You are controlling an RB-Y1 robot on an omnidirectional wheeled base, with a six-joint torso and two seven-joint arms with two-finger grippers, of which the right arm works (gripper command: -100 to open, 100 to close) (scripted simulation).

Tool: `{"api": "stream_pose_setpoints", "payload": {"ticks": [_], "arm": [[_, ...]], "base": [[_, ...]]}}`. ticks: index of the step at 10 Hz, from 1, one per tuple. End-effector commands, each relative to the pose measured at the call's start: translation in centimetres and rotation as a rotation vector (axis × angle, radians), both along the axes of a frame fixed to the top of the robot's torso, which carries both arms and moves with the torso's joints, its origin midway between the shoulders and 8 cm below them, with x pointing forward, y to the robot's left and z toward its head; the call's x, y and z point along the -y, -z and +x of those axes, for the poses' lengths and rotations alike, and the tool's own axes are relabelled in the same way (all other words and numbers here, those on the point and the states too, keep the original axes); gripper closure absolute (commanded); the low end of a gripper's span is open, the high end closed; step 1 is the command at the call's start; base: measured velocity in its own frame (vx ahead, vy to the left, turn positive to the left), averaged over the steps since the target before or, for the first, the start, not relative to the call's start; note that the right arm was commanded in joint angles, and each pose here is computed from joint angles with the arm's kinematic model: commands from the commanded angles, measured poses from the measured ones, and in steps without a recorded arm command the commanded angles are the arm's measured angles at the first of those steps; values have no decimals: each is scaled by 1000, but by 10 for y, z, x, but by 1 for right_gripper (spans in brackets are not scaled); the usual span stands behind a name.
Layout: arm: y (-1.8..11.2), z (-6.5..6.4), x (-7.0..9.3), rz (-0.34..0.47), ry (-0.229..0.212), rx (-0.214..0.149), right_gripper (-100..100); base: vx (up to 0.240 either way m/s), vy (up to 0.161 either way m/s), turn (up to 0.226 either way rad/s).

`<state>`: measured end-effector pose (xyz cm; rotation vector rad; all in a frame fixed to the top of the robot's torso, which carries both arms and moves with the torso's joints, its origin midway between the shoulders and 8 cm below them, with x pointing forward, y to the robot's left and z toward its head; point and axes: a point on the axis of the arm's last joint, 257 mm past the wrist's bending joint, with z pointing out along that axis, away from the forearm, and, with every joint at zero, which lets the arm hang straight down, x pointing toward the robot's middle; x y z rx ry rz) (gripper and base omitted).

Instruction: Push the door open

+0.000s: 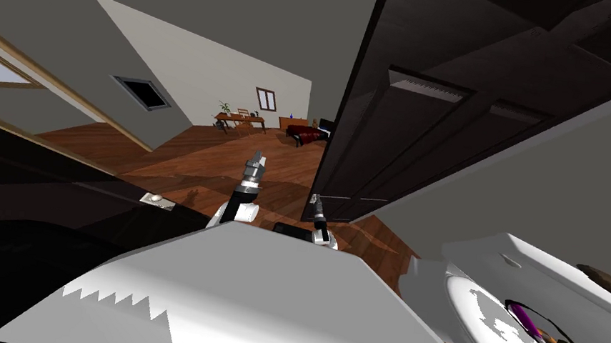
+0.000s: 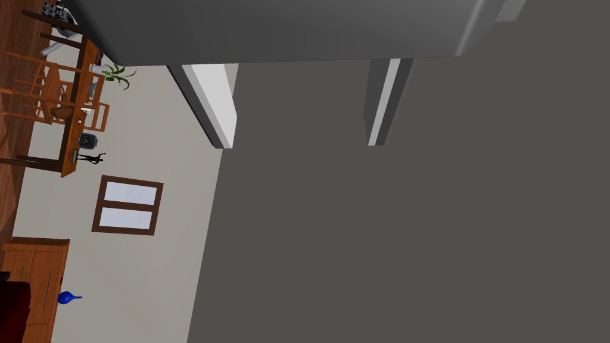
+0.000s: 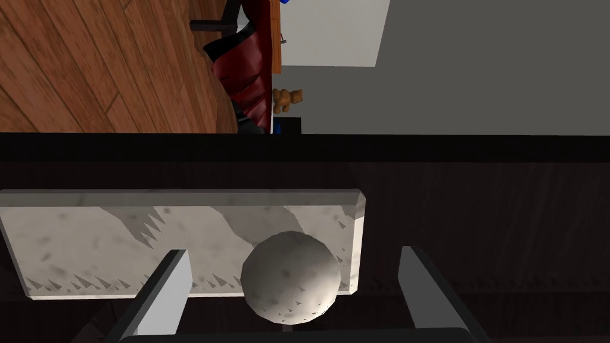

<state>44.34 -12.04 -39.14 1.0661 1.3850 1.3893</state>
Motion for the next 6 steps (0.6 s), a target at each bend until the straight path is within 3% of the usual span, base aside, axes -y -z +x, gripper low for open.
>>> {"api": "stream_pose_setpoints", "payload": {"ticks": [1, 6], "arm": [[0, 0, 0, -1, 0, -2, 100], [0, 0, 0, -1, 0, -2, 100]], "base": [[-17, -6, 9], [-13, -6, 3]]}}
